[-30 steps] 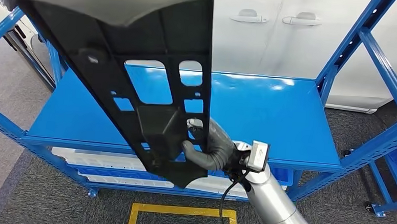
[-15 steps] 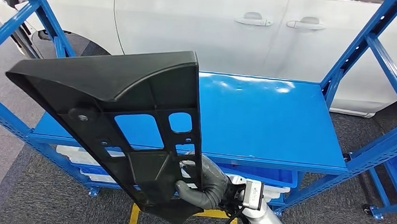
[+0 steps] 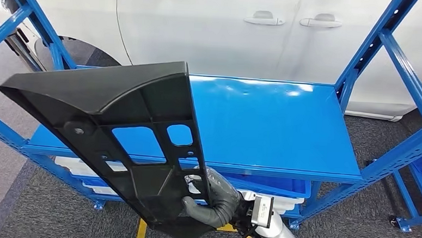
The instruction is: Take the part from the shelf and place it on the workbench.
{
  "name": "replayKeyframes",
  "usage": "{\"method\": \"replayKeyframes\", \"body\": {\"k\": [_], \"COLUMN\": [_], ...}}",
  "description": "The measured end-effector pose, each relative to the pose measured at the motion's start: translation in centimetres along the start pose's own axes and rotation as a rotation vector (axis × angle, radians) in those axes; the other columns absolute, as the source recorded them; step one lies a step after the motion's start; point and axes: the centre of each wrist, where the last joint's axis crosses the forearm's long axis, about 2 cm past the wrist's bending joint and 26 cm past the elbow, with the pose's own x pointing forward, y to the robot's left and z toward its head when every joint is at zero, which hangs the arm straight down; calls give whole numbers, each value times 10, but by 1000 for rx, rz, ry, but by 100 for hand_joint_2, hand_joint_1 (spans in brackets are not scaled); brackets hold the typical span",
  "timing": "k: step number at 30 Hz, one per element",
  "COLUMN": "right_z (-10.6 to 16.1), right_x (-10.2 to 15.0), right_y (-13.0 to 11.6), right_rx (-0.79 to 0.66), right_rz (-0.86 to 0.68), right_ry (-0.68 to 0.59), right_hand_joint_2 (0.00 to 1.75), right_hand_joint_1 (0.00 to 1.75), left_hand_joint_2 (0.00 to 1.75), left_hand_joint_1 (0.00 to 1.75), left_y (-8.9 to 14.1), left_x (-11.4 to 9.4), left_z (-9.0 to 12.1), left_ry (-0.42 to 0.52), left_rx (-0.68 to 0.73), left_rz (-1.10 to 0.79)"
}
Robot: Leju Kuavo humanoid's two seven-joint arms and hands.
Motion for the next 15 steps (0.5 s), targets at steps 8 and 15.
{"method": "replayKeyframes", "body": {"k": [8, 15], "right_z": [-1, 1], "right_x": [1, 0], "right_y": [2, 5], "right_rx": [-15, -20], "right_rz": [5, -4], "right_ry": [3, 7], "right_hand_joint_2": [175, 175], "right_hand_joint_1": [175, 175], "left_hand_joint_2": [175, 175], "left_hand_joint_1": [0, 0], "left_y": [0, -1], "left_x": [-2, -4], "left_z": [0, 1], "left_ry": [15, 19], "left_rx": [-9, -10], "left_rz": [4, 14]}}
